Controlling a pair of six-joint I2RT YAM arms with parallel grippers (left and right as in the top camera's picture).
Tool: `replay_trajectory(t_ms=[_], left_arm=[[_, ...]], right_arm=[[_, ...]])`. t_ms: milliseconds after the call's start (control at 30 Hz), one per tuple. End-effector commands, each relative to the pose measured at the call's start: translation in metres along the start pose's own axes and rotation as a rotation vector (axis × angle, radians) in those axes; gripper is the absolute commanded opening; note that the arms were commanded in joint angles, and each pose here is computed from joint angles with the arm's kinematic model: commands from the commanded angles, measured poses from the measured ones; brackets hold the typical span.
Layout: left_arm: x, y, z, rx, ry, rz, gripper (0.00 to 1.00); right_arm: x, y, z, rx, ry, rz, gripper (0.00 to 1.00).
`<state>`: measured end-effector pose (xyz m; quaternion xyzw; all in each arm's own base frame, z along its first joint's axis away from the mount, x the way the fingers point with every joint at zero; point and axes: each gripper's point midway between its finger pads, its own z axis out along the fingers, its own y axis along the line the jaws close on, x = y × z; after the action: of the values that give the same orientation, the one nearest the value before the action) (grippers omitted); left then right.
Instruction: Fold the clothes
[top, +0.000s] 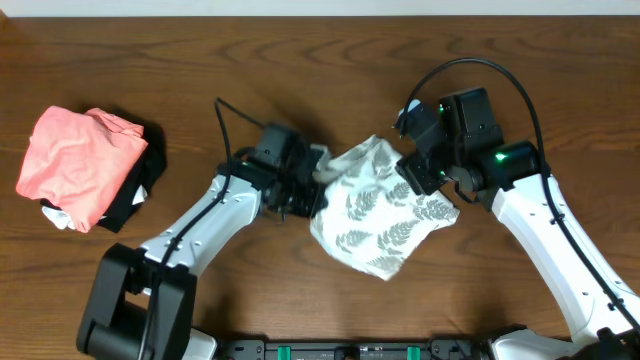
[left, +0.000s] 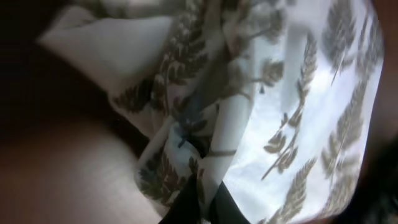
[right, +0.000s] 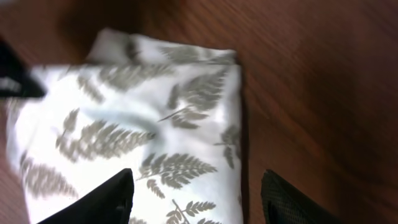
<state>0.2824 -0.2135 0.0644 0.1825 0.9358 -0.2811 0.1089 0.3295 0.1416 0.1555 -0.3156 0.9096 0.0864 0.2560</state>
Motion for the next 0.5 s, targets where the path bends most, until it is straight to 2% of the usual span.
replay_trajectory(t_ms=[0, 367, 400, 467], left_arm=[[-0.039, 0.014, -0.021, -0.147, -0.148, 0.045, 0.06], [-0.074, 0.012, -0.015, -0.141, -0.272, 0.1, 0.06], [-0.078, 0.011, -0.016, -0.139, -0.288, 0.106, 0.06], [-0.081, 0.01, -0.017, -0.137, -0.301, 0.112, 0.06]], right_arm=[[0.001, 0.0, 0.001, -0.007, 0.005, 0.019, 0.64], [0.002, 0.0, 0.001, -0.007, 0.007, 0.019, 0.64], [0.003, -0.001, 0.001, -0.004, 0.012, 0.021, 0.63], [0.008, -0.004, 0.001, 0.017, 0.037, 0.023, 0.54]])
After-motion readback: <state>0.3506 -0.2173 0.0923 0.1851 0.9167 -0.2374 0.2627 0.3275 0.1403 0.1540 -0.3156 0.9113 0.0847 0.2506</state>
